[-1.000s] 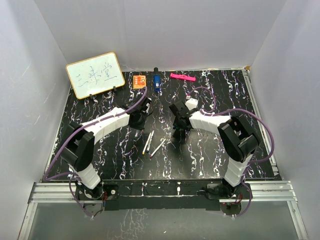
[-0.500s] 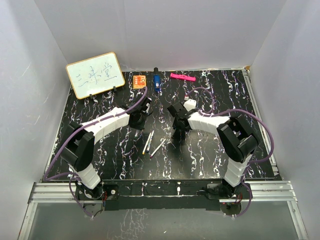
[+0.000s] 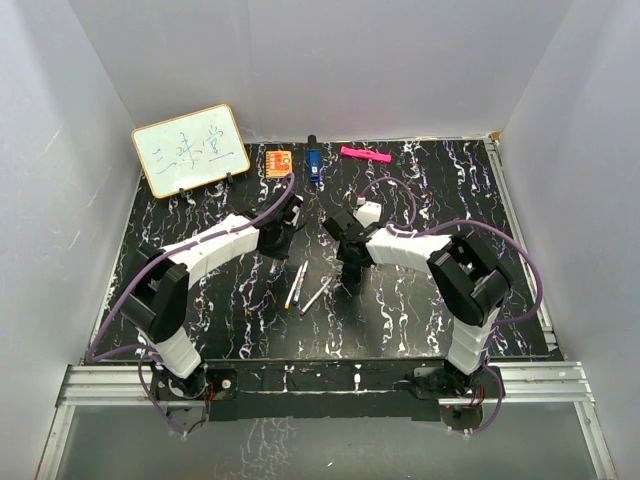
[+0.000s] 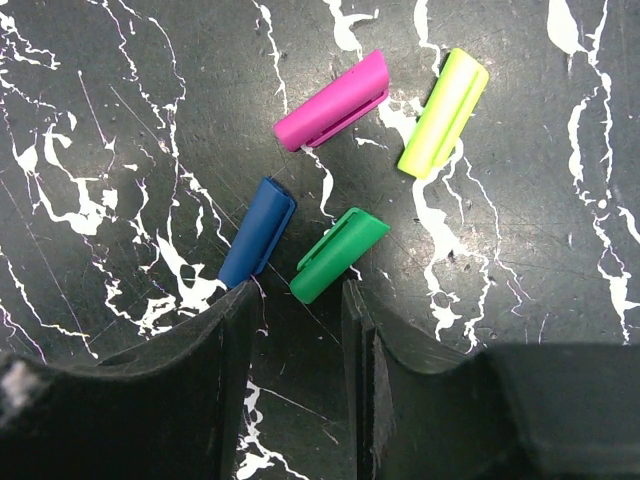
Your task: Insert the pens into the pen caps
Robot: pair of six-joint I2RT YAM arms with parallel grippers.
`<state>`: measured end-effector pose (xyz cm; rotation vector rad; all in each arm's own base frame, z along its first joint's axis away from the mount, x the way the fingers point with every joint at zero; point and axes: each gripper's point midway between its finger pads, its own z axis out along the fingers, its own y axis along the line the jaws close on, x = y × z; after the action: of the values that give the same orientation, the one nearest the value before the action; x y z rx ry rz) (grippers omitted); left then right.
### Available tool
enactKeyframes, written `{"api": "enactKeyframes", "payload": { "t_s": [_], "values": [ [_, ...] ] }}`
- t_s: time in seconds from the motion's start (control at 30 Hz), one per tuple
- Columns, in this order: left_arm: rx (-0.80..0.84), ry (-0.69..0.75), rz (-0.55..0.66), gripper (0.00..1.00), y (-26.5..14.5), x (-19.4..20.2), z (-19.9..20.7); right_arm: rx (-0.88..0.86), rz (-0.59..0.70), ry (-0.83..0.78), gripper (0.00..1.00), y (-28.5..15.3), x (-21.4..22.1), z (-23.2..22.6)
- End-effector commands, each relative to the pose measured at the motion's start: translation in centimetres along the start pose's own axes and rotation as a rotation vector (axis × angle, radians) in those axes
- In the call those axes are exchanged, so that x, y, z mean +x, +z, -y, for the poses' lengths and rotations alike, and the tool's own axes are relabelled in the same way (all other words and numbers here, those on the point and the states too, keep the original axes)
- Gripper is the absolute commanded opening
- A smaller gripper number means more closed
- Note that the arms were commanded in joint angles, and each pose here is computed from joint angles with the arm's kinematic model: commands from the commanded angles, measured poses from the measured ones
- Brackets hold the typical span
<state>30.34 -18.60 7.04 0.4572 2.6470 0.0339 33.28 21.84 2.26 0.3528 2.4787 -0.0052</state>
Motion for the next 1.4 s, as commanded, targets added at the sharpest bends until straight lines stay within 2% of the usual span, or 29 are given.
{"api": "enactKeyframes", "payload": {
  "t_s": [0.0, 0.5, 0.83, 1.2, 1.37],
  "values": [
    [0.021, -0.01, 0.034, 0.0, -1.3, -1.0, 0.0, 0.09, -0.032, -0.001, 0.39, 0.7, 1.5, 1.9],
    [0.028, -0.01, 0.022, 0.0, -1.1, -0.6, 0.1, 0.153, -0.052, 0.057, 0.39, 2.1, 1.8, 3.7],
    [0.037, -0.001, 0.028, 0.0, -1.3, -1.2, 0.3, 0.217, -0.132, -0.039, 0.35, 3.0, 3.8, 4.8],
    [0.029, 0.01, 0.034, 0.0, -1.4, -1.7, 0.2, 0.149, -0.205, -0.1, 0.24, 2.3, 5.4, 4.1],
    [0.029, 0.01, 0.036, 0.0, -1.4, -1.8, 0.1, 0.118, -0.24, -0.137, 0.1, 2.1, 6.1, 4.0]
  ]
}}
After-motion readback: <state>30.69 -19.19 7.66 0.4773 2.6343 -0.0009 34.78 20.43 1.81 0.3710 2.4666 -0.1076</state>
